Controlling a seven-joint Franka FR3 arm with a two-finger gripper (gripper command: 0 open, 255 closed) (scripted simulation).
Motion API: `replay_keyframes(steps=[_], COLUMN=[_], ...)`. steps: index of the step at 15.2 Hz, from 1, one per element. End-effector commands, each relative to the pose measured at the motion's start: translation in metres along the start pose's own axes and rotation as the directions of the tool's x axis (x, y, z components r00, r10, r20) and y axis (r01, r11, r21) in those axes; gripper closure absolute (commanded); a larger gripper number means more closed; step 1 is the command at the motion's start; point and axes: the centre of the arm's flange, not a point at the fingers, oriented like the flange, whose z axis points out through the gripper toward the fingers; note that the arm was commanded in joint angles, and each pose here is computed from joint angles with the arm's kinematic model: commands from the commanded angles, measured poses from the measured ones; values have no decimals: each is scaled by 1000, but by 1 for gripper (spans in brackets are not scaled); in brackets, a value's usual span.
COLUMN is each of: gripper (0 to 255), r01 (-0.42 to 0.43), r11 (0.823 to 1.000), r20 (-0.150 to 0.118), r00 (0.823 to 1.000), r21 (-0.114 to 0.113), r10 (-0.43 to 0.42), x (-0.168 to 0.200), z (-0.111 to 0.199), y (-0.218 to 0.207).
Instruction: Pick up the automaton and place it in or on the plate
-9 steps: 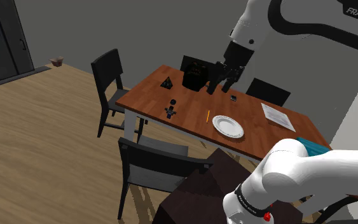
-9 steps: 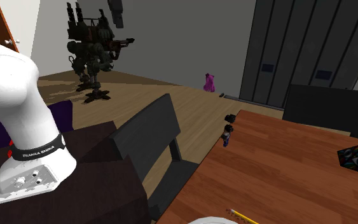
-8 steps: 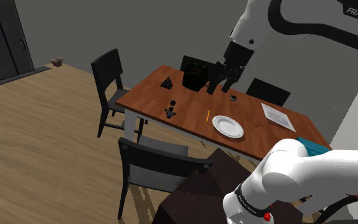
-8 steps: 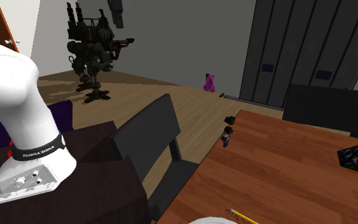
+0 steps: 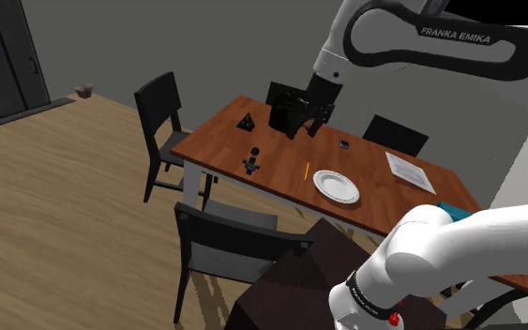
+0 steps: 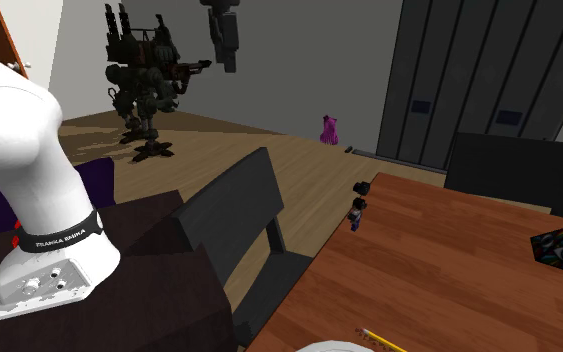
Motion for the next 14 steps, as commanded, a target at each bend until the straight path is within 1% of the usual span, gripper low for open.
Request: replay_keyframes(steps=[1, 14], gripper=[0, 0], r01=[-2, -19], r11=[1000, 1000], r20=[2, 21], r00=[1000, 1000], r21=[-2, -16], r10=[2, 19], x=[17, 144], z=[17, 113], y=[10, 78])
